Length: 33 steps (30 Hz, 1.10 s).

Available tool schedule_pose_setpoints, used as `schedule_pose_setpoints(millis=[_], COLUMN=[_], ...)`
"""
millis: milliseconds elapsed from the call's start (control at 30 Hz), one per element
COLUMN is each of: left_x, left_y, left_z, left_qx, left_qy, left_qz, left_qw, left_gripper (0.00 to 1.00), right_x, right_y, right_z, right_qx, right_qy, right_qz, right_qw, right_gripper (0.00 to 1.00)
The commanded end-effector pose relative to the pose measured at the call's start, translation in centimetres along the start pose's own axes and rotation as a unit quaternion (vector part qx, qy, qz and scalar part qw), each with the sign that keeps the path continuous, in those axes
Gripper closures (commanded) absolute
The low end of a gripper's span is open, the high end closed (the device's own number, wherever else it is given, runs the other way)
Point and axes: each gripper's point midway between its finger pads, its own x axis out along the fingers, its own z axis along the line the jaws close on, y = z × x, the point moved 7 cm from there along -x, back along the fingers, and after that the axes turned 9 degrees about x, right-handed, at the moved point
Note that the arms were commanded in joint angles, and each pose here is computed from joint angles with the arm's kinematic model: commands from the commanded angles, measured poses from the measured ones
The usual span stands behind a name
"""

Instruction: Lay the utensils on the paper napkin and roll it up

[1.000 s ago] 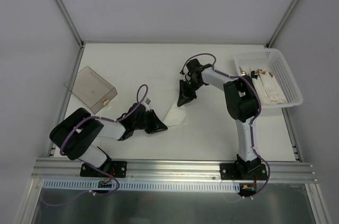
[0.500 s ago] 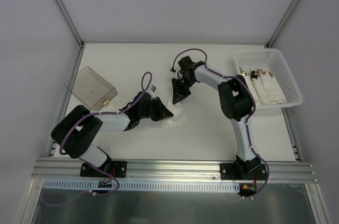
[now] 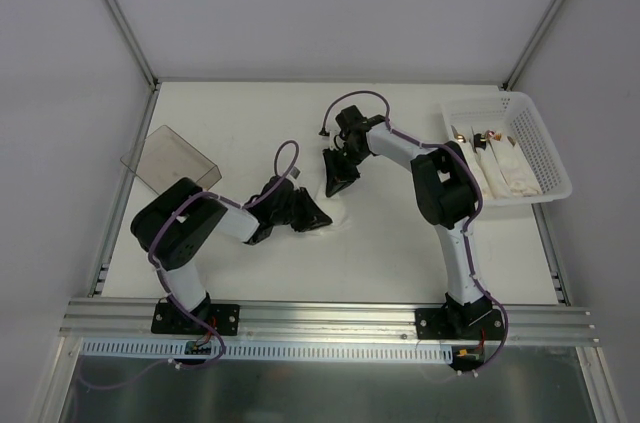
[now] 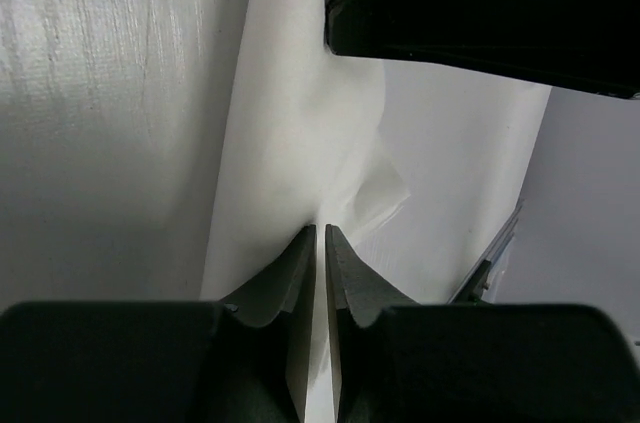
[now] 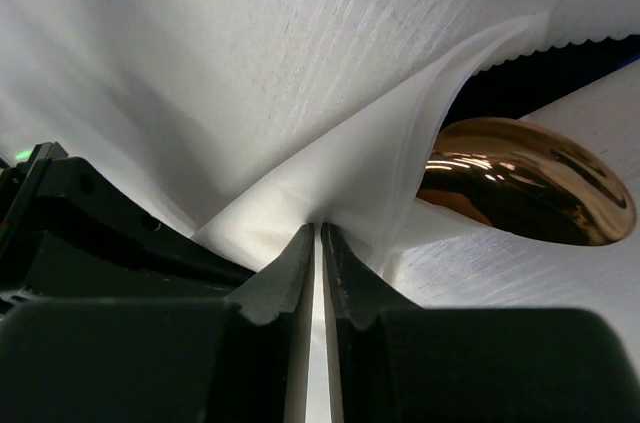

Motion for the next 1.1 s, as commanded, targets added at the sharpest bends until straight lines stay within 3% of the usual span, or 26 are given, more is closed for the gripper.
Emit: schedule_pose_setpoints(millis=[0,333,533,833,1067], left_x=[0.3,0.3,0.2,0.4,0.1], left_y=[1.0,4.9,5.4,4.7,4.9], left_z=[1.8,6.6,7.3,6.7,6.7], left_qx=[-0.032,-0.137,-0.144,-0.118,-0.115], left_qy=[-0.010,-0.038,-0.051,-0.056,-0.060], left_qz=[0.001,0.014,0.016,0.019,0.022], left_qw=[0.999,0.990,0.988,0.991,0.991], left_gripper=[0.91,0.97,0.99,0.99,0.99], right_x=[1.3,-3.0,-7.1,-4.4,-3.2], right_y=[0.0,-0.5,-0.5,-0.3,-0.9], right_z=[-1.2,1.5,0.6,-2.7,-2.2], right_qx=[-0.023,-0.010,0.029,0.070,0.089], right_qy=[0.034,-0.008,0.005,0.026,-0.017], right_qz=[0.007,-0.037,-0.081,-0.052,-0.053], right_qw=[0.999,0.999,0.996,0.996,0.995], right_gripper=[0.89,0.75,0.69,0.64,0.51])
